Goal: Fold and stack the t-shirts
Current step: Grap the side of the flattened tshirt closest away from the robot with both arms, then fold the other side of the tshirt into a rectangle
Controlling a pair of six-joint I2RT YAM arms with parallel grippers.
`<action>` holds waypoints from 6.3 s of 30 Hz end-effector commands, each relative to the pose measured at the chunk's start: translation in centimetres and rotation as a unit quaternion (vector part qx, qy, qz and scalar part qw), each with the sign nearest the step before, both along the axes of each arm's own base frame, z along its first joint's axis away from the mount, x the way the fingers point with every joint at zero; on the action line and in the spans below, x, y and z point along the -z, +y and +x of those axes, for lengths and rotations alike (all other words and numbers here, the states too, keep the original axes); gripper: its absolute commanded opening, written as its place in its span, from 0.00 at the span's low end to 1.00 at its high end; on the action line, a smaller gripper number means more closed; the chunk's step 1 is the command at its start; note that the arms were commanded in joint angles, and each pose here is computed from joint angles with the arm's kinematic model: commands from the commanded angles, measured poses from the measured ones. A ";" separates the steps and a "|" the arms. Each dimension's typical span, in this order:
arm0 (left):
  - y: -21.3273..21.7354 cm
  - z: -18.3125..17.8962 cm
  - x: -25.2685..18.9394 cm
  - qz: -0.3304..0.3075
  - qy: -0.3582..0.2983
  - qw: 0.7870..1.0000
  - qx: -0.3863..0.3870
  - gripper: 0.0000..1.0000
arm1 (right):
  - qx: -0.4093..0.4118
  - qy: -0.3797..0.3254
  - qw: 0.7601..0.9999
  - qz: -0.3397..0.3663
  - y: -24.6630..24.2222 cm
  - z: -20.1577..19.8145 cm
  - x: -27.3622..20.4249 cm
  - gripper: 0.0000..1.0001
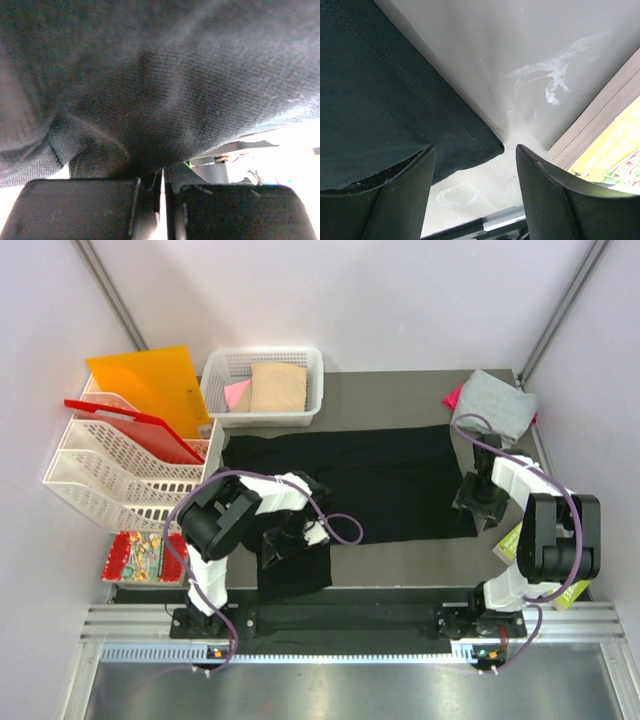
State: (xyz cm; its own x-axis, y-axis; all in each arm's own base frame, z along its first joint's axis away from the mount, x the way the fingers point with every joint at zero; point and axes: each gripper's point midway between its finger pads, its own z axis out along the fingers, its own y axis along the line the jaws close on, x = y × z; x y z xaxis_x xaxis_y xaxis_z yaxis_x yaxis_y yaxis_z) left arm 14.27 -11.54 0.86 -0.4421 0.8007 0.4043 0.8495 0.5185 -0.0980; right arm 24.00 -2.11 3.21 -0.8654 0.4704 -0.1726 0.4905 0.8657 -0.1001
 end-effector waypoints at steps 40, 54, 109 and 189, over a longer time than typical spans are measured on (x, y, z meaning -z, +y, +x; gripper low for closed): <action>-1.7 1.2 -4.9 -0.210 -0.144 0.963 0.085 0.71 | -0.002 -0.036 0.999 0.001 0.1 1.5 -2.0 0.66; -0.7 -2.7 -1.4 -0.187 -0.076 0.968 0.151 0.81 | 0.000 -0.038 0.999 -0.005 -0.1 1.5 -2.4 0.70; -2.6 7.0 -9.7 -0.237 -0.164 0.956 0.051 0.00 | 0.015 0.032 0.999 0.006 0.4 -0.5 3.3 0.14; 0.4 32.1 -12.2 -0.126 -0.265 0.929 0.225 0.00 | 0.004 0.033 0.998 -0.053 0.7 6.6 -4.9 0.37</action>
